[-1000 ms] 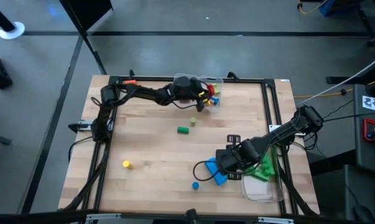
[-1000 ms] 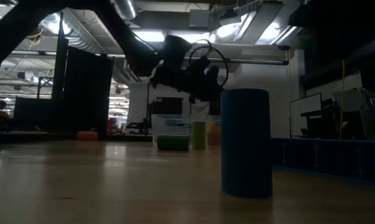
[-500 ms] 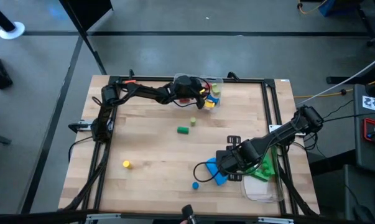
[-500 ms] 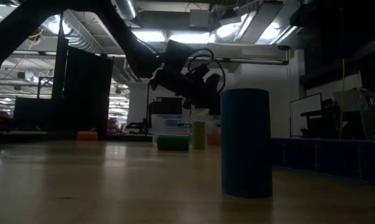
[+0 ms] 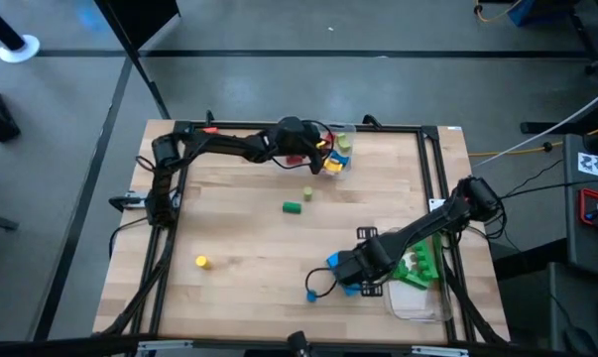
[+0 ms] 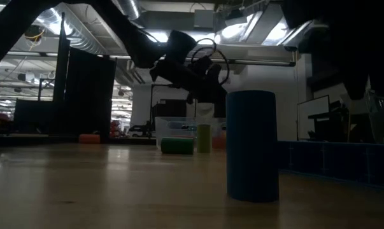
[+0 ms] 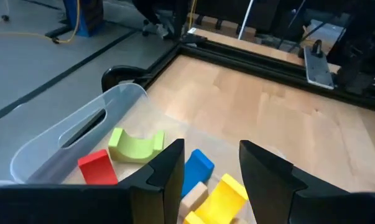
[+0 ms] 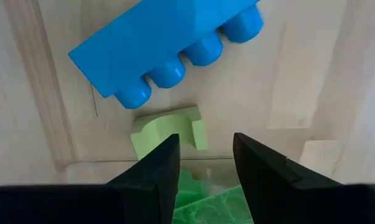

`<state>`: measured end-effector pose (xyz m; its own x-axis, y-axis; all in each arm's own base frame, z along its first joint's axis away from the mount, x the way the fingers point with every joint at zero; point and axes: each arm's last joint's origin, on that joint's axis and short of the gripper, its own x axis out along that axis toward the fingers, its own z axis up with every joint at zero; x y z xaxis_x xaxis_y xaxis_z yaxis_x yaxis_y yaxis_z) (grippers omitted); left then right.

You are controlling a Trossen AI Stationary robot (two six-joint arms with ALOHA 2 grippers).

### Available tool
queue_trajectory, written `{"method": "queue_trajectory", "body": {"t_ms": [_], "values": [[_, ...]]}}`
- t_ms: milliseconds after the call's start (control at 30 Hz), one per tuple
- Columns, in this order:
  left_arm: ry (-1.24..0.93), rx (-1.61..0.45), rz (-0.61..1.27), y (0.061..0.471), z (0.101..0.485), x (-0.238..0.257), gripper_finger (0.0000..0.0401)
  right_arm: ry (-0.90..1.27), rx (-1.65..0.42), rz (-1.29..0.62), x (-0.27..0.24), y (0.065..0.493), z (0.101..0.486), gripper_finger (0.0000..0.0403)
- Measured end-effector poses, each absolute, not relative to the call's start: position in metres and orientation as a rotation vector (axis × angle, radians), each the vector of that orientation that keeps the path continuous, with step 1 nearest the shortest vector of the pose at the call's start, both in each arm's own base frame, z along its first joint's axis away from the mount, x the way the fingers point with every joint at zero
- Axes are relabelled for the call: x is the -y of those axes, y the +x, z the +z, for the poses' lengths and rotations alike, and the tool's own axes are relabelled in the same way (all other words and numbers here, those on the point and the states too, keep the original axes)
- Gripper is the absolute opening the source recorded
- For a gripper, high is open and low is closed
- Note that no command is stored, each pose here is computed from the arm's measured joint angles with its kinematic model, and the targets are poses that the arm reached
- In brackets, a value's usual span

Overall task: Sort blocks by size
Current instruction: Put the light green arch block into the right transparent bin

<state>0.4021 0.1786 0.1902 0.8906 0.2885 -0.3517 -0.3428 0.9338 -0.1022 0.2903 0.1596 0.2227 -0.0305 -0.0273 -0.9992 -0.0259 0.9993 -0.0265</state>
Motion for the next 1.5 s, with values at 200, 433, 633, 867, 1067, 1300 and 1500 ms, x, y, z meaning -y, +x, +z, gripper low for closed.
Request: {"method": "queue_trajectory", "body": {"t_ms": [200, 433, 633, 867, 1067, 1300, 1500], "values": [[-0.175, -0.395, 0.321, 0.396, 0.201, -0.173, 0.0139, -0.069, -1.65, -0.007, -0.162, 0.295, 0.206, 0.0152], [-0.134, -0.532, 0.286, 0.387, 0.203, -0.164, 0.0139, -0.078, -1.724, -0.015, -0.165, 0.298, 0.19, 0.0152], [-0.124, -0.58, 0.271, 0.386, 0.199, -0.159, 0.0139, -0.08, -1.749, -0.018, -0.164, 0.296, 0.183, 0.0152], [-0.12, -0.592, 0.268, 0.385, 0.199, -0.159, 0.0139, -0.081, -1.803, -0.019, -0.158, 0.284, 0.16, 0.0152], [-0.123, -0.592, 0.269, 0.385, 0.199, -0.159, 0.0139, -0.098, -1.772, 0.036, -0.158, 0.283, 0.15, 0.0151], [-0.125, -0.595, 0.269, 0.385, 0.198, -0.159, 0.0139, -0.117, -1.76, 0.035, -0.157, 0.283, 0.15, 0.0095], [-0.116, -0.573, 0.27, 0.382, 0.21, -0.157, 0.0139, -0.119, -1.771, 0.035, -0.156, 0.283, 0.151, 0.0047]]}}
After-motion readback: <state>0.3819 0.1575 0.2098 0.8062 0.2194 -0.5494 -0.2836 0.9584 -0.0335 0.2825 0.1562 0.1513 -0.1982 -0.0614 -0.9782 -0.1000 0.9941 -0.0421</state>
